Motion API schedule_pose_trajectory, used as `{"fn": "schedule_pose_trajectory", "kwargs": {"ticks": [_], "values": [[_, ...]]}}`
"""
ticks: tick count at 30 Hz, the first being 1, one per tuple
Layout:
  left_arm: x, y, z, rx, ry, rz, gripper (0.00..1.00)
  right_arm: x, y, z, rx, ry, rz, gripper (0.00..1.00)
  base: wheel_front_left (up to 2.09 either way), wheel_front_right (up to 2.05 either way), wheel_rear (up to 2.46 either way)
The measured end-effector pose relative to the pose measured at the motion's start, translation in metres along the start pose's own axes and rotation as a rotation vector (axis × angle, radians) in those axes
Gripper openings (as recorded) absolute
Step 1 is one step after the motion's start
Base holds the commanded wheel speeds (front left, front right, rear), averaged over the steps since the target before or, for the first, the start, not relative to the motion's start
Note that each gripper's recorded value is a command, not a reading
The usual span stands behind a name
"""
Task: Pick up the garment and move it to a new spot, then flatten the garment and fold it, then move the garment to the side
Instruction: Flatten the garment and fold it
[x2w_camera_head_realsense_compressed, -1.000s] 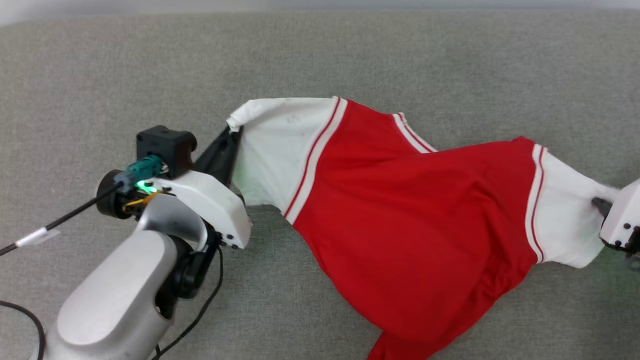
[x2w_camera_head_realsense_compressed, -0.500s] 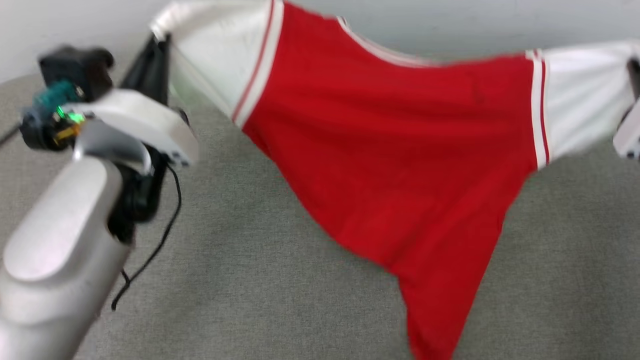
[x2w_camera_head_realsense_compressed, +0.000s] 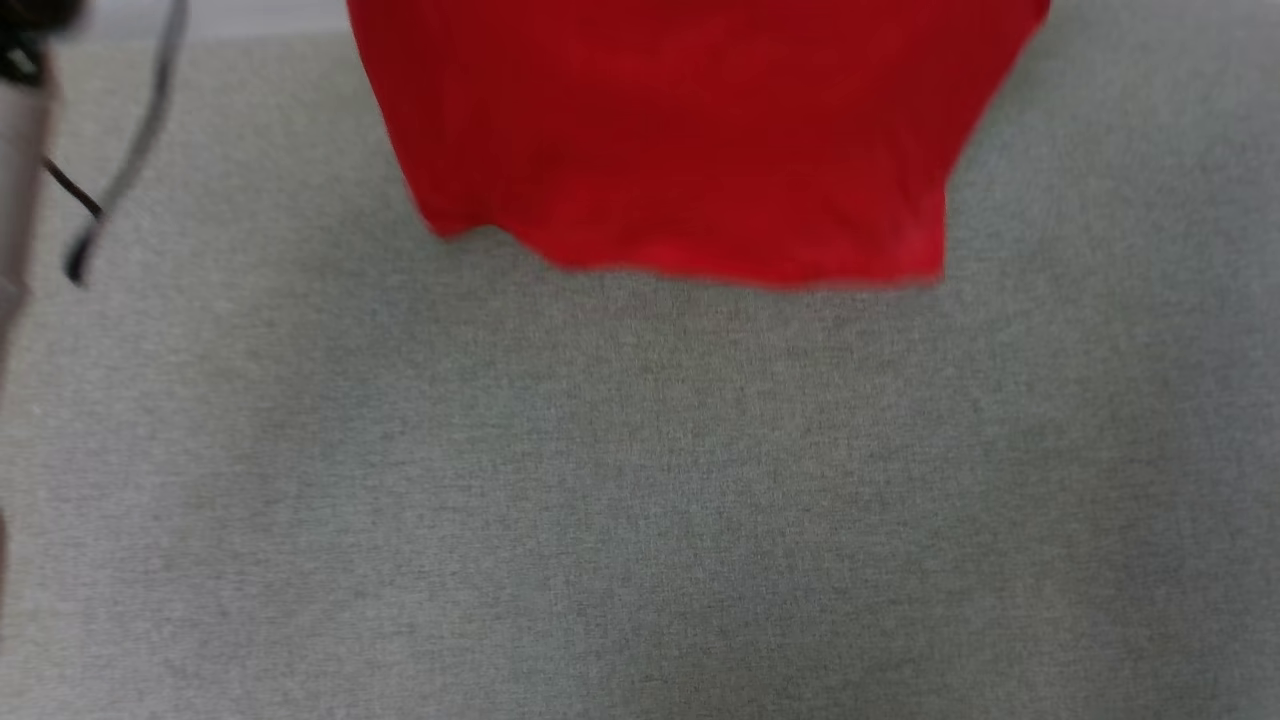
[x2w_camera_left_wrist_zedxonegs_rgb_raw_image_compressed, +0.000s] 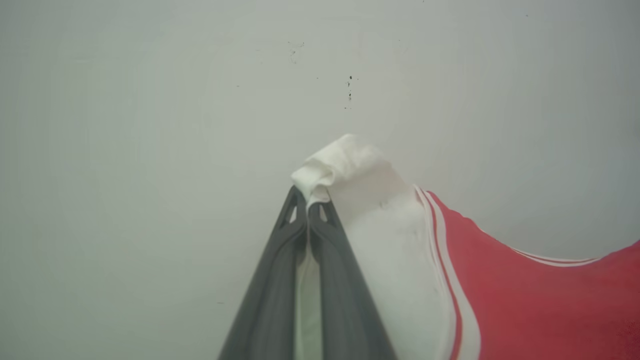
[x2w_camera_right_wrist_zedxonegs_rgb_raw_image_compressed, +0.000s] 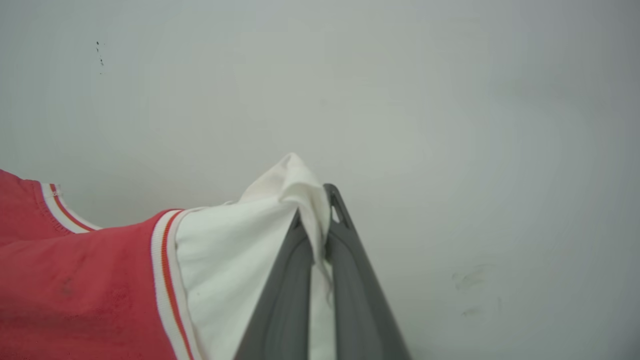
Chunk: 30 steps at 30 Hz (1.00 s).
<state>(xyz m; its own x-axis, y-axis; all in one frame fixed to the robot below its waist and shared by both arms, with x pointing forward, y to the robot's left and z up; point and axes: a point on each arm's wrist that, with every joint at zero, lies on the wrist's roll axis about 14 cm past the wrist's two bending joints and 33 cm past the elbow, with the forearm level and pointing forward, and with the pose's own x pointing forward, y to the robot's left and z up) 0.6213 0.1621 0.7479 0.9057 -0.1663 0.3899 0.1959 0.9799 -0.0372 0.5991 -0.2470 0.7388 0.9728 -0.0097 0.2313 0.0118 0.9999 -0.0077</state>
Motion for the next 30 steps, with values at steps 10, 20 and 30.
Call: {"fn": "schedule_pose_trajectory", "kwargs": {"ticks": [10, 20, 30], "values": [[0.060, 0.023, 0.012, 0.044, -0.119, 0.025, 0.00, 0.061, 0.011, 0.038, -0.004, -0.180, 0.022, 0.00, 0.00, 0.00, 0.00], [0.088, 0.039, -0.044, 0.028, -0.122, 0.037, 0.00, 0.107, 0.035, -0.023, 0.000, -0.144, 0.081, 0.00, 0.00, 0.00, 0.00], [0.067, 0.047, -0.174, -0.072, 0.074, 0.058, 0.00, 0.115, 0.047, -0.143, 0.041, 0.059, 0.112, 0.00, 0.00, 0.00, 0.00]]}}
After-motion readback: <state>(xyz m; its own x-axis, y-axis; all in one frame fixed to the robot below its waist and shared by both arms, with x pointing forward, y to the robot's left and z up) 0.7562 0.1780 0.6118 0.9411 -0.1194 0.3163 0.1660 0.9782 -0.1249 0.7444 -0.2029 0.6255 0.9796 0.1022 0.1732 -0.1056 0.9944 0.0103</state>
